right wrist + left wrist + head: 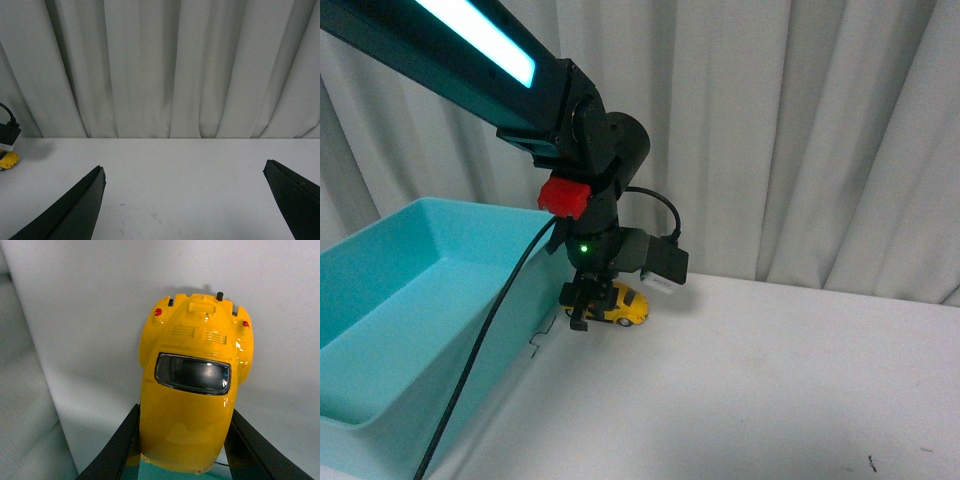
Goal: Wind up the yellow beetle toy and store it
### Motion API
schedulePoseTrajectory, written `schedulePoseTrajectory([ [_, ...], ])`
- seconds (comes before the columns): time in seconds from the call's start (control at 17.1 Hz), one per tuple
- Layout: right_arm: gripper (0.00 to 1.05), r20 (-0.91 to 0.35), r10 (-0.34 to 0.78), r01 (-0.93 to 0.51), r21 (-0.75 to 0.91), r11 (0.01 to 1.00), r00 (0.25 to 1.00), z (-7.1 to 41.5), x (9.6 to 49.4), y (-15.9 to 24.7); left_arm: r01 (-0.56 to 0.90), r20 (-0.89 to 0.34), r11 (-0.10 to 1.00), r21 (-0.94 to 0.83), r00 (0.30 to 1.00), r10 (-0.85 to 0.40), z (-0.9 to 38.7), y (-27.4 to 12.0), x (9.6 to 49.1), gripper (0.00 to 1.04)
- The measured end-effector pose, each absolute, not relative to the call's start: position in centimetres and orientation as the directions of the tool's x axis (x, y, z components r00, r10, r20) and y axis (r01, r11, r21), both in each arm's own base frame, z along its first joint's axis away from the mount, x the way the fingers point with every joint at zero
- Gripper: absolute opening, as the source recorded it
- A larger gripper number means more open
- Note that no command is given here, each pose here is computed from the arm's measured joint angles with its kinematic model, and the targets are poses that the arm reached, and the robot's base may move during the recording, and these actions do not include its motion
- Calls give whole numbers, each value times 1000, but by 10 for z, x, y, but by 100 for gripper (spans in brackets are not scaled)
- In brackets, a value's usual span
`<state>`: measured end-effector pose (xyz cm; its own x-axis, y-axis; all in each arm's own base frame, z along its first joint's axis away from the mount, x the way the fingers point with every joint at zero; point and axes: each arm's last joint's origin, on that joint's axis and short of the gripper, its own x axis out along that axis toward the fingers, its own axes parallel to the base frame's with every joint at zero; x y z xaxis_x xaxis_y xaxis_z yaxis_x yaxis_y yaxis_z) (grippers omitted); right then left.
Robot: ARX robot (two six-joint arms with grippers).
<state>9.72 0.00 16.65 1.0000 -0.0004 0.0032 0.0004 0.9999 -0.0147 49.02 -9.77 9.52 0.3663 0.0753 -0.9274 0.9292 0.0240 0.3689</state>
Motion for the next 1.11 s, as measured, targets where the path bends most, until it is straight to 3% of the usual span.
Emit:
schedulePoseTrajectory([
  [0.12,98,4,-1,1,-14,1000,1000,167,97,0,937,-945,-126,327,325,-36,105,-118,479,40],
  [0.29,98,3,0,0,-14,1000,1000,167,97,0,928,-916,-78,365,342,-209,144,-135,462,40],
  [0.41,98,3,0,0,-14,1000,1000,167,97,0,890,-818,72,451,444,-365,207,-127,446,40],
  [0.58,98,4,-1,1,-15,1000,1000,167,97,0,782,-647,363,507,623,-439,274,-72,424,40],
  [0.7,98,4,0,0,-15,1000,1000,167,97,0,658,-565,584,476,737,-370,297,-21,409,40],
  [0.82,98,3,-1,1,-14,1000,1000,167,97,0,496,-573,778,386,789,-219,296,29,396,40],
  [0.93,98,4,0,0,-15,1000,1000,167,97,0,324,-692,910,260,720,-58,263,68,379,40],
  [1.11,98,4,0,0,-15,1000,1000,167,97,0,178,-783,960,218,619,62,221,89,368,40],
])
